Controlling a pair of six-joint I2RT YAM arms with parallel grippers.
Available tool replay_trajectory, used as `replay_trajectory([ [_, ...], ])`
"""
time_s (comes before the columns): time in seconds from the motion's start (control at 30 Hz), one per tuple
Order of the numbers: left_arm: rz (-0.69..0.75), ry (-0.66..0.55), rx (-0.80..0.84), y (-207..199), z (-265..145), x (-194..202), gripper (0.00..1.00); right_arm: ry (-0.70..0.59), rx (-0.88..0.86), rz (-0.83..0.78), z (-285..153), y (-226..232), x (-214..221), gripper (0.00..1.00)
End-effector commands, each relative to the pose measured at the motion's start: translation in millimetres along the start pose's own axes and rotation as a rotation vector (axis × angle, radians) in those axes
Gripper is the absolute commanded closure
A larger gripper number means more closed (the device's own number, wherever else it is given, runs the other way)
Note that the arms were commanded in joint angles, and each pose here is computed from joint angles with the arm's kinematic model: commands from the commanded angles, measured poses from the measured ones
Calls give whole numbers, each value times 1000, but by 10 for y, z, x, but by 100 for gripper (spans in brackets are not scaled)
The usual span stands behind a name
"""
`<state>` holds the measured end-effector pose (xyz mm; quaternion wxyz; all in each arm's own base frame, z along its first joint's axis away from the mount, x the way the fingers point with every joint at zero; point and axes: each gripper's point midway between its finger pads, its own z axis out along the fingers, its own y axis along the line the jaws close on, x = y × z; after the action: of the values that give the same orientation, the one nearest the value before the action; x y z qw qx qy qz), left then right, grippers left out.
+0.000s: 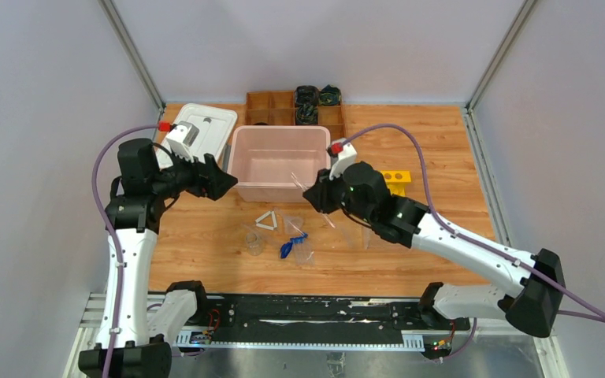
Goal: Organize the chemistry lab equipment
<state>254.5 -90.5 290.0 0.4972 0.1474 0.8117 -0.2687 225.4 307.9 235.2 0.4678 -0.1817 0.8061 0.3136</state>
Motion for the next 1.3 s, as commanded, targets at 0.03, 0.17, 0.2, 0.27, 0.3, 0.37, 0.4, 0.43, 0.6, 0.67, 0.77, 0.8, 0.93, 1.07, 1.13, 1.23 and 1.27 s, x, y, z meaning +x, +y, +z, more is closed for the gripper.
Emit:
replay_trajectory([
  [0.03,-37,-29,139,-307,-64,-200,15,-148,-25,-8,169,326,-701,100],
  [0.17,-97,-25,196,-421,-23,-262,14,-258,3,41,438,489,-1043,100],
  [0.2,-115,-24,209,-442,-3,-272,14,-276,15,49,492,537,-1116,100],
  [0.27,-148,-19,239,-489,45,-280,14,-298,29,63,601,654,-1213,100],
  [0.3,-162,-19,253,-511,66,-285,14,-307,38,68,647,710,-1242,100],
  [0.37,-185,-18,281,-555,112,-279,13,-330,43,87,707,821,-1311,100],
  [0.4,-189,-31,296,-573,133,-298,12,-345,41,100,720,873,-1351,100],
  [0.43,-212,-31,309,-589,146,-279,11,-358,38,113,736,911,-1371,100],
  [0.6,-259,-87,392,-706,211,-322,12,-439,5,183,734,1102,-1517,100],
  [0.67,-263,-69,410,-755,248,-271,13,-448,-14,209,731,1164,-1534,100],
  [0.77,-270,-55,410,-741,283,-221,17,-455,-45,249,714,1223,-1552,100],
  [0.8,-271,-54,409,-737,287,-214,18,-458,-53,258,704,1235,-1562,100],
  [0.93,-283,-49,422,-751,296,-199,25,-458,-78,296,703,1270,-1552,100],
  [1.07,-289,-46,435,-777,289,-193,33,-461,-115,324,690,1327,-1558,100],
  [1.13,-294,-45,441,-786,288,-191,38,-464,-129,338,690,1348,-1560,100],
  [1.23,-295,-35,457,-811,286,-160,46,-466,-152,350,689,1381,-1554,100],
  [1.27,-293,-32,460,-817,285,-143,49,-465,-159,353,681,1392,-1550,100],
])
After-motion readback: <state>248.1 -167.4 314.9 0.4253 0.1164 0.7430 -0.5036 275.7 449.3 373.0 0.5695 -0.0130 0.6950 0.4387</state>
